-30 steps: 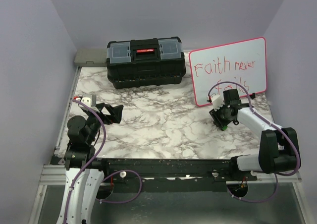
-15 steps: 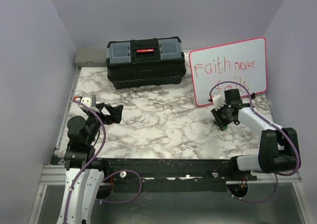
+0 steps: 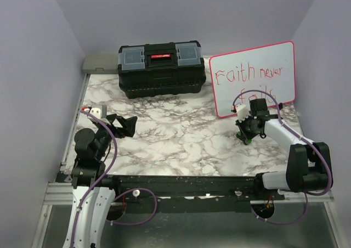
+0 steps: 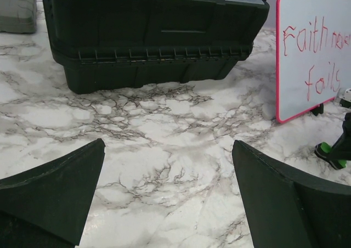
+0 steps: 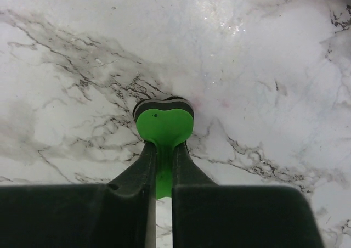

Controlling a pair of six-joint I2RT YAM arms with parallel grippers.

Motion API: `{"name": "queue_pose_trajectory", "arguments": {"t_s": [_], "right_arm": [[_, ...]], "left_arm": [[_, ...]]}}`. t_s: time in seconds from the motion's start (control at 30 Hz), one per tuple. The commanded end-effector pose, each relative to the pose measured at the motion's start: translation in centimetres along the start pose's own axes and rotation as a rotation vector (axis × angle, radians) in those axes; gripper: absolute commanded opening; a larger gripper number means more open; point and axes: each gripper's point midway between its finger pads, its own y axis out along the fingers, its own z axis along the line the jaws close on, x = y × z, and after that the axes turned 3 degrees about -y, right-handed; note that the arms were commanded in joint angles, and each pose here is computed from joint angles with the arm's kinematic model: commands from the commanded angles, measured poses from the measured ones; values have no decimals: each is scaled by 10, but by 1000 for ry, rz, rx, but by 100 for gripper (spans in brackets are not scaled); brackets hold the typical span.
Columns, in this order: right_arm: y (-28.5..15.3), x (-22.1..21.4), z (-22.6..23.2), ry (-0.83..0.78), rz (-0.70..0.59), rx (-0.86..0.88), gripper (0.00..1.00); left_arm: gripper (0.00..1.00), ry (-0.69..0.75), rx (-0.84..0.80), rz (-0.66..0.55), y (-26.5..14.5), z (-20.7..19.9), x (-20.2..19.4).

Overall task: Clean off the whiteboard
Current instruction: Pick up the whiteboard from the whiteboard stand.

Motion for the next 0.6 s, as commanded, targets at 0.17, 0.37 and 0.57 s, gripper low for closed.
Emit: {"name": "queue_pose_trajectory", "arguments": {"t_s": [0.17,0.37,0.57], "right_arm": [[-33,36,11,20,-135,77,3],[-48,62,17,71,-263,121,3],[-55,66,18,78,-301,127,2]], "left_arm": [[99,-269,-300,79,13,-56,-8],[99,-368,-402,189,48,-99,-24],[99,-357,-465,285,97,-138,-48]]}}
